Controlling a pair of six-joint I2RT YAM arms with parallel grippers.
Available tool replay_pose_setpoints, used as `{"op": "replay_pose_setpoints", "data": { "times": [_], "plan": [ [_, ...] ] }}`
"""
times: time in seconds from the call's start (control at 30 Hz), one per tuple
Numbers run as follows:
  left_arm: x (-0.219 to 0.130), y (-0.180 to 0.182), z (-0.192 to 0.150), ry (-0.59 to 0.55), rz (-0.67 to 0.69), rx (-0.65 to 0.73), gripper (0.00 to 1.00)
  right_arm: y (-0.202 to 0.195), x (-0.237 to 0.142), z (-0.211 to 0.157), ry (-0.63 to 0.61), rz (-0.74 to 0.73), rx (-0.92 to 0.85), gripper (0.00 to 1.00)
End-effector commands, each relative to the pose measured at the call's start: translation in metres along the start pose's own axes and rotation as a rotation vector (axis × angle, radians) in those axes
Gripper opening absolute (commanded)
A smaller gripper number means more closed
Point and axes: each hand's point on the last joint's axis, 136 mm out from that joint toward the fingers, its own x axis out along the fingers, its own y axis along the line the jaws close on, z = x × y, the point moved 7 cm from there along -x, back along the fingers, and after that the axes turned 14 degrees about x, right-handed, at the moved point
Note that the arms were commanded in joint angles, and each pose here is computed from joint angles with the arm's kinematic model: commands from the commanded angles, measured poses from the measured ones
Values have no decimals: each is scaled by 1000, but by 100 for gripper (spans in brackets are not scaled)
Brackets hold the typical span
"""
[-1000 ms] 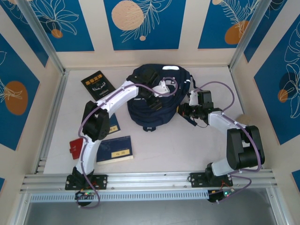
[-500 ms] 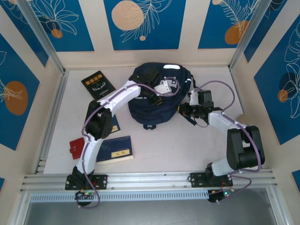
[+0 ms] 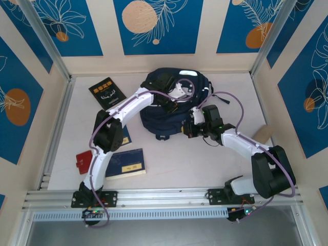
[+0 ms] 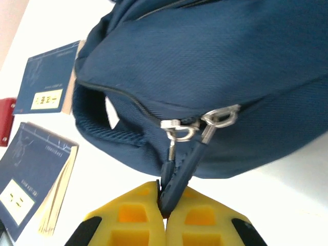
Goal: Pack the student bag
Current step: Unzip the student bag at the center of the table.
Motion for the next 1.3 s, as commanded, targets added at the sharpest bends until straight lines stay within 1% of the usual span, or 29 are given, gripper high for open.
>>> {"op": "replay_pose_setpoints", "data": {
  "times": [0.0,0.07,0.13,0.17,0.23,0.33,0.43,0.5,0.57,0.67,0.73,0.87,0.97,1.07,1.13,1.2,1.27],
  "plan": [
    [-11,28,31,-159,136,-79,0,38,13,-19,124,241,-87,0],
    [-11,28,32,-165,134,-86,0,42,16,-20,118,254,-86,0],
    [-12,27,31,-165,127,-88,0,38,10,-16,69,225,-53,0],
    [-13,27,30,-166,123,-87,0,32,4,-12,28,200,-19,2],
    [-16,25,28,-169,116,-78,0,19,-12,-5,-44,169,66,11],
    [-22,22,27,-194,100,-66,0,4,-39,3,-144,126,182,33],
    [-29,18,27,-217,88,-51,0,-6,-59,8,-194,107,288,52],
    [-32,16,27,-230,84,-40,0,-11,-70,15,-208,111,363,59],
    [-36,14,26,-238,89,-32,0,-17,-77,25,-217,95,445,63],
    [-43,12,27,-252,90,-23,0,-24,-80,38,-211,77,574,65],
    [-47,10,28,-264,86,-20,0,-27,-79,47,-200,89,632,65],
    [-55,7,28,-279,78,-13,0,-29,-67,67,-158,106,687,64],
    [-57,6,28,-283,78,-14,0,-33,-54,76,-116,87,721,61],
    [-57,5,28,-283,72,-16,0,-35,-41,79,-92,66,728,61],
    [-57,6,28,-282,81,-20,0,-34,-34,80,-74,64,719,59],
    [-57,7,27,-274,94,-26,0,-34,-32,78,-79,56,683,57],
    [-60,10,26,-268,119,-32,0,-36,-34,70,-93,35,611,54]
  ]
}}
